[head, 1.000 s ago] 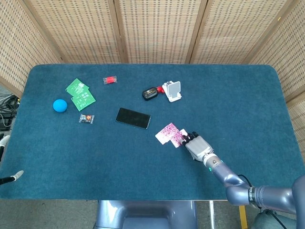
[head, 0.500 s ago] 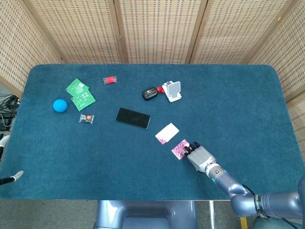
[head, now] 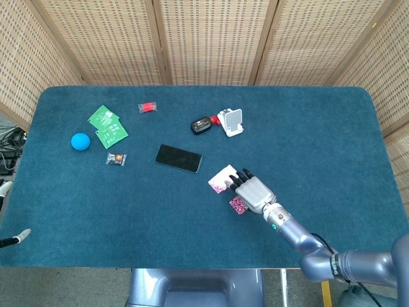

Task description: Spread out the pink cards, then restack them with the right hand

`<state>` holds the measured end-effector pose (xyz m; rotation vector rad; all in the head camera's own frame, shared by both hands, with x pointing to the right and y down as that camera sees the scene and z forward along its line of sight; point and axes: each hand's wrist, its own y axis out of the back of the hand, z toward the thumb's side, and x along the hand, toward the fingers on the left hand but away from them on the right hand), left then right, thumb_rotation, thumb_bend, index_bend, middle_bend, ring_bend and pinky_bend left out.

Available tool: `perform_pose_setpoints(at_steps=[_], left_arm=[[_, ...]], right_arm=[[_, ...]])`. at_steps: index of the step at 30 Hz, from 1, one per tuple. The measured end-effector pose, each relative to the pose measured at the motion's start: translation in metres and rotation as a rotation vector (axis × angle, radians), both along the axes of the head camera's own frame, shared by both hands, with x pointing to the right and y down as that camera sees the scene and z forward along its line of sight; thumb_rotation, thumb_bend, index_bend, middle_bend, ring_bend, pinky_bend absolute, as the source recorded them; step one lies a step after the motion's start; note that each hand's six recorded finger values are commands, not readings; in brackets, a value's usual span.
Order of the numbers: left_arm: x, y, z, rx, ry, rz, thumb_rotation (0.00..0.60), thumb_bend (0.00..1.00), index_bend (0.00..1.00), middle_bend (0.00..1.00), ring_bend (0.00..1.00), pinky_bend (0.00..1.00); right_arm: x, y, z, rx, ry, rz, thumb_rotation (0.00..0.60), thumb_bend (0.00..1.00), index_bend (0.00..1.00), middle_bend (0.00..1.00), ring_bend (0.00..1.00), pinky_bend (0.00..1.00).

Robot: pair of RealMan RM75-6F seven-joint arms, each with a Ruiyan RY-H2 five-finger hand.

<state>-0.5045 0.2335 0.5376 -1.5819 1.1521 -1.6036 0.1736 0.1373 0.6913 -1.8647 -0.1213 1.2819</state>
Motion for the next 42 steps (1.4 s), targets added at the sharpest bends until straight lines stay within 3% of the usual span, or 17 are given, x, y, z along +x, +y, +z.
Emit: perform_pose_setpoints(at_steps=[7,15,24,34,42], left_arm=[[-0.001,-0.001,0.002,-0.005,-0.004,-0.005,0.600,0.00,0.00,0.00,0.00,0.00],[-0.004,-0.001,0.002,-0.006,-0.006,-0.017,0.600,0.00,0.00,0.00,0.00,0.00],[-0.002,-0.001,0.003,-0.010,-0.004,-0.009,0.600,0.00,0.00,0.00,0.00,0.00],[0.000,-0.001,0.006,-0.014,-0.007,-0.004,0.600,0.00,0.00,0.00,0.00,0.00],[0.003,-0.001,0.007,-0.017,-0.009,0.002,0.600,0.00,0.00,0.00,0.00,0.00]], right_arm=[[-0.022,0.004,0.019,-0.007,-0.007,-0.037,0.600,1.00,0.11,0.12,0.03,0.08],[-0.020,0.002,0.039,-0.013,0.055,-0.024,0.600,1.00,0.11,0.12,0.03,0.08],[0.011,-0.004,0.041,-0.006,0.127,-0.001,0.600,1.00,0.11,0.12,0.03,0.08],[0.068,-0.017,0.047,-0.016,0.211,0.090,0.600,1.00,0.11,0.12,0.03,0.08],[0.092,-0.024,0.045,-0.024,0.222,0.150,0.600,0.96,0.10,0.10,0.03,0.08]])
